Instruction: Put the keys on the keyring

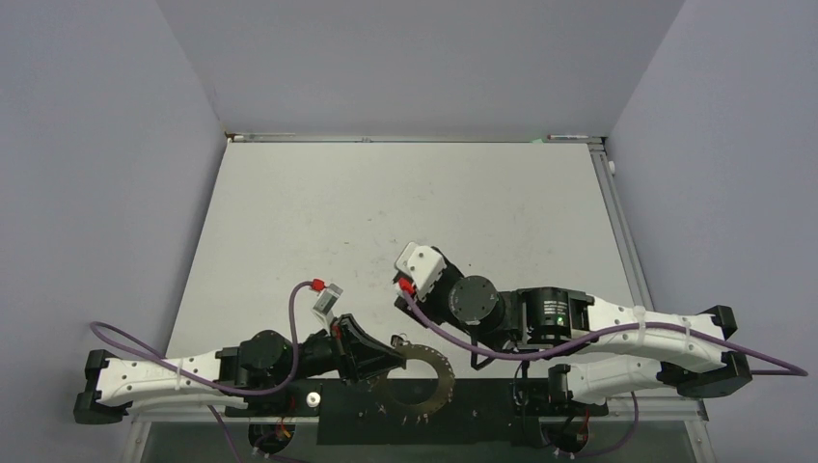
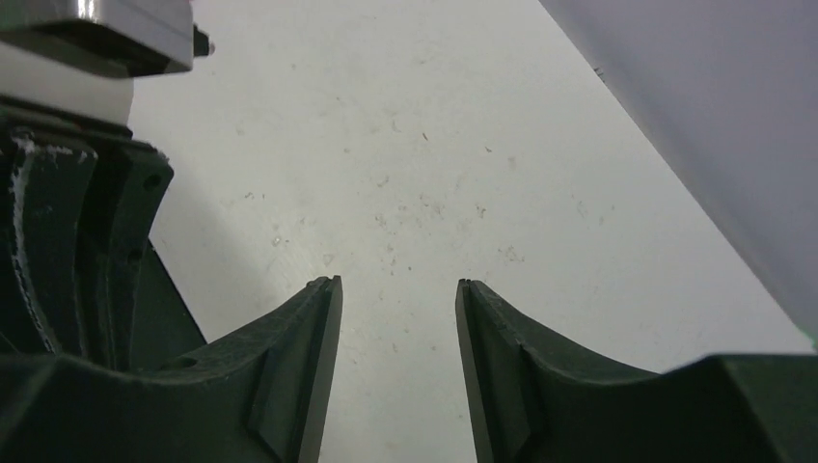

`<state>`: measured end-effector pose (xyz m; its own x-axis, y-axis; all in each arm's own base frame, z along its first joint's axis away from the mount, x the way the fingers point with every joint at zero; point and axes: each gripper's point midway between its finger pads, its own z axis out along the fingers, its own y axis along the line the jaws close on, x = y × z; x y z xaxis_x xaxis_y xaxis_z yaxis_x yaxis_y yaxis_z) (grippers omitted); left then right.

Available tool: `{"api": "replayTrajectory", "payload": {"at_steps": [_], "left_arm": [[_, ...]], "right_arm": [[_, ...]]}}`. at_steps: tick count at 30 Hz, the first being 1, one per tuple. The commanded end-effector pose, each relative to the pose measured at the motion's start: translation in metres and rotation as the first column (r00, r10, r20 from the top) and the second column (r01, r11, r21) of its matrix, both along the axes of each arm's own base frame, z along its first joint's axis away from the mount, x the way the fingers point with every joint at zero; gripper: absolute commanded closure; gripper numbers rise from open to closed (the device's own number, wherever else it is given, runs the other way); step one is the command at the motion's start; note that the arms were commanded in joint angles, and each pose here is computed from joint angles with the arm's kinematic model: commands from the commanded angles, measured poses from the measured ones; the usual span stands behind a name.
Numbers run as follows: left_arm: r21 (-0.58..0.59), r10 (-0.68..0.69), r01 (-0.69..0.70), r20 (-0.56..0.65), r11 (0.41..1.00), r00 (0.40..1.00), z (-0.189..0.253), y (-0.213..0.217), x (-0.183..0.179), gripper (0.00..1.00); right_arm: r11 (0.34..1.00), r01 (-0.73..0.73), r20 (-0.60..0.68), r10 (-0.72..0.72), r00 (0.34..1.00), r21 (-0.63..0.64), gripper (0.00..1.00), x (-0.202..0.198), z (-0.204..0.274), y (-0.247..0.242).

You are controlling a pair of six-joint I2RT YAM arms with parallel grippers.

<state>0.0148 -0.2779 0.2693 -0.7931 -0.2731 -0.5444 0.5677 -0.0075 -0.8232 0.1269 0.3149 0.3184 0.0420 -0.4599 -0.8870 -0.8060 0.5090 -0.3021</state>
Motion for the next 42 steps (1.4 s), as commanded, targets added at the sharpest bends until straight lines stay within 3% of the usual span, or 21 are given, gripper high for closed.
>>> {"api": "replayTrajectory", "payload": {"at_steps": [1, 5, 10, 18, 42], "left_arm": [[-0.135, 0.027, -0.029, -0.017, 0.99, 0.999, 0.036, 0.009, 0.004, 1.0], [-0.14, 0.05, -0.054, -0.031, 0.989, 0.998, 0.034, 0.011, 0.009, 1.0], [-0.141, 0.069, -0.074, -0.042, 0.987, 0.997, 0.031, 0.012, 0.012, 1.0], [-0.148, 0.081, -0.089, -0.058, 0.985, 0.995, 0.031, 0.014, 0.015, 1.0], [-0.161, 0.04, -0.045, -0.036, 0.986, 0.999, 0.035, 0.014, 0.007, 1.0]], "right_arm": [[0.962, 0.205, -0.184, -0.172, 0.968, 0.181, 0.52, 0.004, 0.027, -0.013], [0.96, 0.193, -0.354, -0.111, 0.929, 0.203, 0.48, -0.021, 0.01, -0.008], [0.971, 0.17, -0.417, -0.085, 0.905, 0.17, 0.39, -0.047, -0.013, -0.003], [0.983, 0.128, -0.399, -0.065, 0.915, 0.134, 0.35, -0.069, -0.025, 0.01], [0.977, 0.208, -0.258, -0.188, 0.948, 0.052, 0.37, -0.044, -0.032, -0.007]]}}
